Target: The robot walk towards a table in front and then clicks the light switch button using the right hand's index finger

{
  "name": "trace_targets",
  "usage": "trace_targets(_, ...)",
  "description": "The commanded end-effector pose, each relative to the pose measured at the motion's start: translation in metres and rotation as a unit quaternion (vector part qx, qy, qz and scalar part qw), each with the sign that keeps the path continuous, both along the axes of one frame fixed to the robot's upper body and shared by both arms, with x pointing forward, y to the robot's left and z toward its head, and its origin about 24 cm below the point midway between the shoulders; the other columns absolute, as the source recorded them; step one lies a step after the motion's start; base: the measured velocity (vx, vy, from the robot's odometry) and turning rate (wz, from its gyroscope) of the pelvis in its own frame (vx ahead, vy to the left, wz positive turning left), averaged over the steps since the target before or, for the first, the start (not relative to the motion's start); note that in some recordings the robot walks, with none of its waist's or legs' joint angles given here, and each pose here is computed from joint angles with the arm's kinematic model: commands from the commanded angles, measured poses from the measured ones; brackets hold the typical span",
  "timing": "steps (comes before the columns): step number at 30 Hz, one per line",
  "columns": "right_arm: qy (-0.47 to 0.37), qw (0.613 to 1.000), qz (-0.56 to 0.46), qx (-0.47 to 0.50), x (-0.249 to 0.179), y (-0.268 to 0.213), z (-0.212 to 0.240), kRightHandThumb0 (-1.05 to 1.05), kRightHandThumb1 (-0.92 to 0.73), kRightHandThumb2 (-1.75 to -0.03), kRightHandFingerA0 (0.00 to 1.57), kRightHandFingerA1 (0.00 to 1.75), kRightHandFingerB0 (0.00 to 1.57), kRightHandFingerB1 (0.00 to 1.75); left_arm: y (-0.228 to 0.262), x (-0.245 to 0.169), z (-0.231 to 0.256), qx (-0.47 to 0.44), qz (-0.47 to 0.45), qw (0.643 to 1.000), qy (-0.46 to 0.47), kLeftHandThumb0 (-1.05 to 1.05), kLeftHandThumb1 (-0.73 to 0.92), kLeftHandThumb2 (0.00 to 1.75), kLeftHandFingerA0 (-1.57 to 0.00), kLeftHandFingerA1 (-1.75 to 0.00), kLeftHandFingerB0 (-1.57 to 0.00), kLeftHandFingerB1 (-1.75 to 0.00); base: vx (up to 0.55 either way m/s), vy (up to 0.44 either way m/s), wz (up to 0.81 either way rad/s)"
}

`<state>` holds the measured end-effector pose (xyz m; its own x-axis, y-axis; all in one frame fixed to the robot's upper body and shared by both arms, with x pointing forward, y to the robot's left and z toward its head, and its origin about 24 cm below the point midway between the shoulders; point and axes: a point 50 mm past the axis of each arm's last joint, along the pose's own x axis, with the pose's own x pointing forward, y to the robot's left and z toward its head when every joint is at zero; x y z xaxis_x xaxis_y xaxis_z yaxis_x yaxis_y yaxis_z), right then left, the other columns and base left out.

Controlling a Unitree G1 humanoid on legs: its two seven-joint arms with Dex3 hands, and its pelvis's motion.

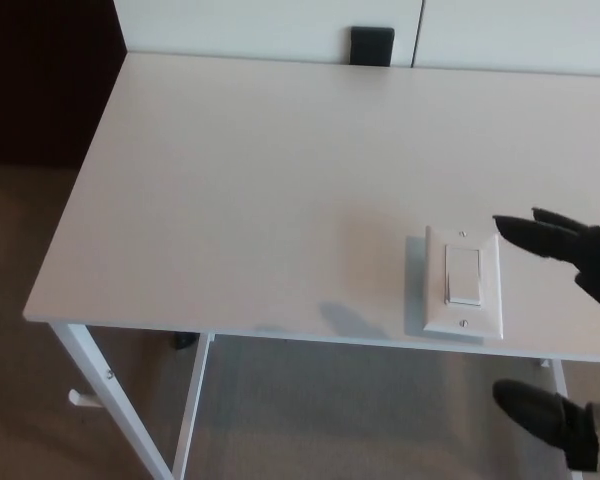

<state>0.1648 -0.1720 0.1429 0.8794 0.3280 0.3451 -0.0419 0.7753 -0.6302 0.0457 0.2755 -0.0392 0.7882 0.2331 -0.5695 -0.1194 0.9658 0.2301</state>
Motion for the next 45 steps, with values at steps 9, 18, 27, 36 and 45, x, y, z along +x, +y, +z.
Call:
trace_targets(9,0.016,0.948,-0.146,-0.284,0.053,-0.021,-0.047,-0.63,-0.41,-0.74,0.08,0.26,0.23,0.42,0.004,-0.003,0.002,0.007,-0.003,1.000,0.013,-0.09,0.62,0.58,-0.40,-0.38,-0.31,-0.34,0.00,0.000,0.00)
trace_targets(18,0.034,0.923,-0.166,-0.345,0.057,-0.023,-0.060,-0.66,-0.51,-0.59,0.00,0.27,0.31,0.33,0.004,-0.002,0.003,0.016,-0.013,1.000,0.015,-0.12,0.62,0.59,-0.42,-0.39,-0.31,-0.34,0.00,0.000,0.00)
trace_targets(27,0.034,0.911,-0.167,-0.376,0.053,-0.017,-0.068,-0.68,-0.53,-0.57,0.00,0.30,0.30,0.31,0.003,0.002,0.002,0.016,-0.017,1.000,0.016,-0.10,0.61,0.58,-0.42,-0.38,-0.32,-0.34,0.00,0.000,0.00)
trace_targets(36,0.040,0.908,-0.157,-0.386,0.046,-0.008,-0.077,-0.69,-0.54,-0.59,0.00,0.28,0.30,0.32,0.003,0.001,0.001,0.014,-0.022,1.000,0.015,-0.10,0.62,0.58,-0.42,-0.39,-0.32,-0.35,0.00,0.000,0.00)
trace_targets(45,0.049,0.904,-0.160,-0.394,0.048,-0.008,-0.088,-0.67,-0.52,-0.59,0.00,0.27,0.32,0.33,0.000,0.002,0.004,0.011,-0.028,0.999,0.018,-0.08,0.63,0.58,-0.41,-0.38,-0.31,-0.34,0.00,0.000,0.00)
